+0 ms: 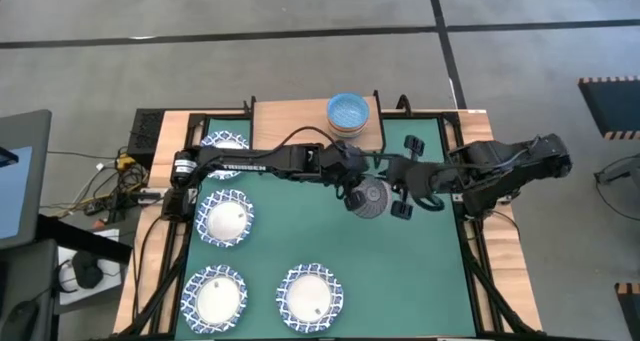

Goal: Place and stack bowls onto a shelf
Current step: Stack the small dark blue bowl on the small blue bowl on the shelf

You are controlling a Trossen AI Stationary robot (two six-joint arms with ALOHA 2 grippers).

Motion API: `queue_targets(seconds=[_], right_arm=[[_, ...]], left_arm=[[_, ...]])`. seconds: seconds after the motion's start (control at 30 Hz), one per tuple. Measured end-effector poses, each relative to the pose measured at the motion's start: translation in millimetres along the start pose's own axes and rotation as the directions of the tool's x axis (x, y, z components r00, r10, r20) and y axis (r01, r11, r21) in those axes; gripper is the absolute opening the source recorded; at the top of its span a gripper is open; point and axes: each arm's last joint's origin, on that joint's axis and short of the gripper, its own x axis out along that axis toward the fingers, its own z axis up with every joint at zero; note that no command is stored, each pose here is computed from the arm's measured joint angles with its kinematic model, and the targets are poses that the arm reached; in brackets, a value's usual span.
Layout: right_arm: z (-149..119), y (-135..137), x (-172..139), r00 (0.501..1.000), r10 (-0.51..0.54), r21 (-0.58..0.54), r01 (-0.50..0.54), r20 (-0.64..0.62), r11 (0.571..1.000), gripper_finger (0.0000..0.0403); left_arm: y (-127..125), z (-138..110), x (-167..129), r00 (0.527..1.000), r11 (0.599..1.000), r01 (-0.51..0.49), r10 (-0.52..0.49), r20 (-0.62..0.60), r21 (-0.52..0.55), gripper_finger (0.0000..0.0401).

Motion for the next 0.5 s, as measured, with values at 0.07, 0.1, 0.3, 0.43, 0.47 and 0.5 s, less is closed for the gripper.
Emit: queue_targets(seconds=[0.07, 0.1, 0.3, 0.43, 0.47, 0.5], right_arm=[[4.9, -1.9, -3.3, 1.0, -0.003, 0.02, 0.003, 0.031, 1.0, 0.0064], [6.1, -3.0, -4.7, 0.999, -0.004, 0.025, 0.003, 0.036, 1.0, 0.0064], [13.7, -9.6, -16.9, 0.997, -0.007, 0.114, -0.002, 0.071, 0.993, 0.0065], [15.7, -13.6, -17.8, 0.997, -0.019, 0.163, 0.006, 0.077, 0.987, 0.0065], [15.7, -14.8, -17.6, 0.997, -0.023, 0.18, 0.009, 0.075, 0.984, 0.0065], [15.6, -16.3, -17.0, 0.997, -0.029, 0.199, 0.014, 0.072, 0.98, 0.0065]], left_arm=[[2.3, 0.4, -3.9, 1.0, 1.0, 0.006, -0.006, -0.015, -0.002, 0.0003], [2.4, 2.0, -4.3, 1.0, 1.0, 0.015, -0.015, -0.004, -0.007, 0.0003], [19.8, 18.1, -26.3, 1.0, 0.999, -0.006, 0.006, 0.007, -0.035, 0.0002], [53.2, 49.2, -62.1, 0.992, 0.988, -0.106, 0.112, 0.055, -0.111, 0.0002], [62.2, 55.4, -69.1, 0.988, 0.982, -0.132, 0.142, 0.067, -0.131, 0.0003], [71.3, 60.9, -74.6, 0.983, 0.977, -0.152, 0.165, 0.08, -0.15, 0.0005]])
